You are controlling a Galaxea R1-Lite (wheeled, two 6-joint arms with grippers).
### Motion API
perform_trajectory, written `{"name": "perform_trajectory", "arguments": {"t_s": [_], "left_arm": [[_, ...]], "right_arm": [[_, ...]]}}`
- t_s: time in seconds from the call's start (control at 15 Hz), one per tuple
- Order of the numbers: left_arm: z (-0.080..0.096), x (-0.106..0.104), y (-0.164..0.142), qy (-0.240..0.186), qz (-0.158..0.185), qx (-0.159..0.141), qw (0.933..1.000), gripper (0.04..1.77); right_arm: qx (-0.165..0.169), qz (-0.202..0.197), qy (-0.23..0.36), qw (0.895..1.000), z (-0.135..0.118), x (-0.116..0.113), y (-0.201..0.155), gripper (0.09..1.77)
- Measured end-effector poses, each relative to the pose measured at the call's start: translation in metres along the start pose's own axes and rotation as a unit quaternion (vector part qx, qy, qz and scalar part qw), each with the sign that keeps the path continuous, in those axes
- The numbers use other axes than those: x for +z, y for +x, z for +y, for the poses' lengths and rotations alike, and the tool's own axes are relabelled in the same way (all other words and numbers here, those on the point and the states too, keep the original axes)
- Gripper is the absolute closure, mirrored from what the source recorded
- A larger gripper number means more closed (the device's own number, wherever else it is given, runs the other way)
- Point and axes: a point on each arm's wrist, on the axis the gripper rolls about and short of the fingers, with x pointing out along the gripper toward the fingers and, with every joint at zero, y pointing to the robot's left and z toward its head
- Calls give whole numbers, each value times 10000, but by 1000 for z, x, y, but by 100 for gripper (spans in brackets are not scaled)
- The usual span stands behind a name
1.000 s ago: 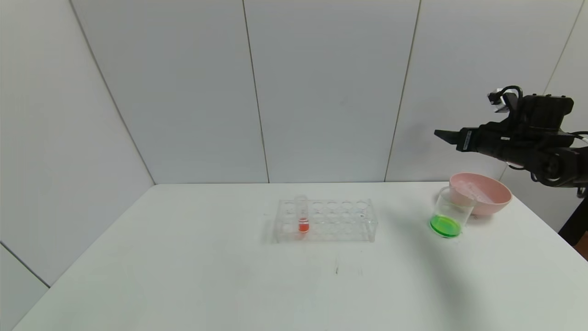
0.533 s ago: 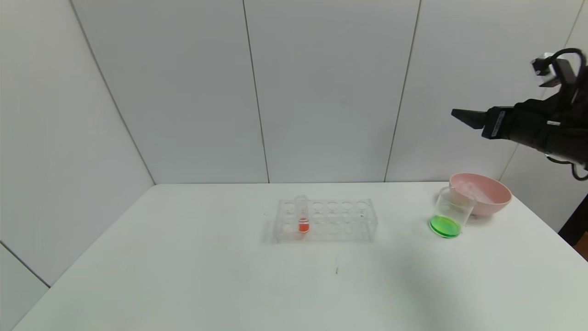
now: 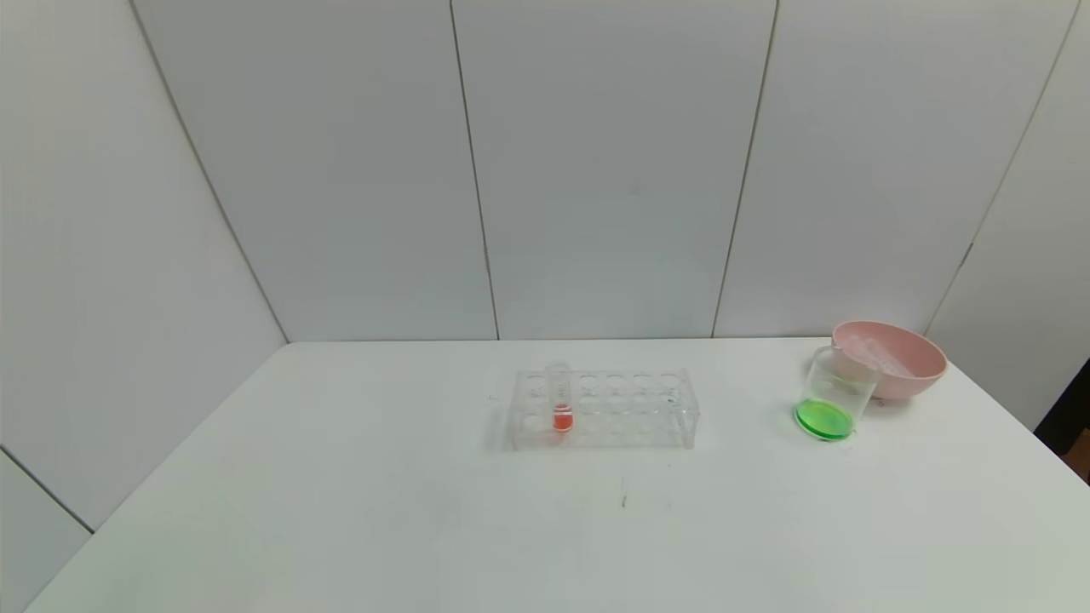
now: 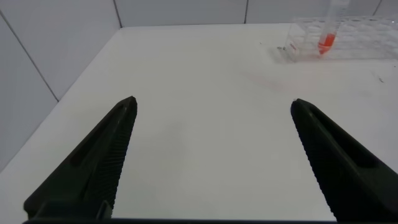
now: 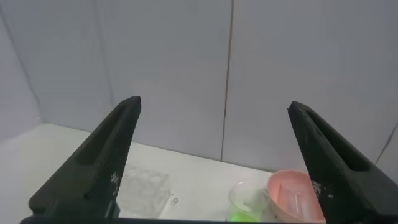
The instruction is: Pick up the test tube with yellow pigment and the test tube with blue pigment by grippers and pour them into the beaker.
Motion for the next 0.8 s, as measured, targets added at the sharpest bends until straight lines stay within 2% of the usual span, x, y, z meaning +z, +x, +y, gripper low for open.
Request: {"name": "perform_trajectory", "arguments": {"t_s": [0.4,0.6,0.8], "left_arm": [[0,0,0,2,0,2,10000,5],[0,0,0,0,2,4,10000,5],[0,0,0,2,0,4,10000,5]], "right_arm": [[371,-552,-78,9978,46,12,-122,16],[550,-910,-196,9941,60,9,-163,16],[541,-1221,-517,9897,69,-1,-198,16]]}}
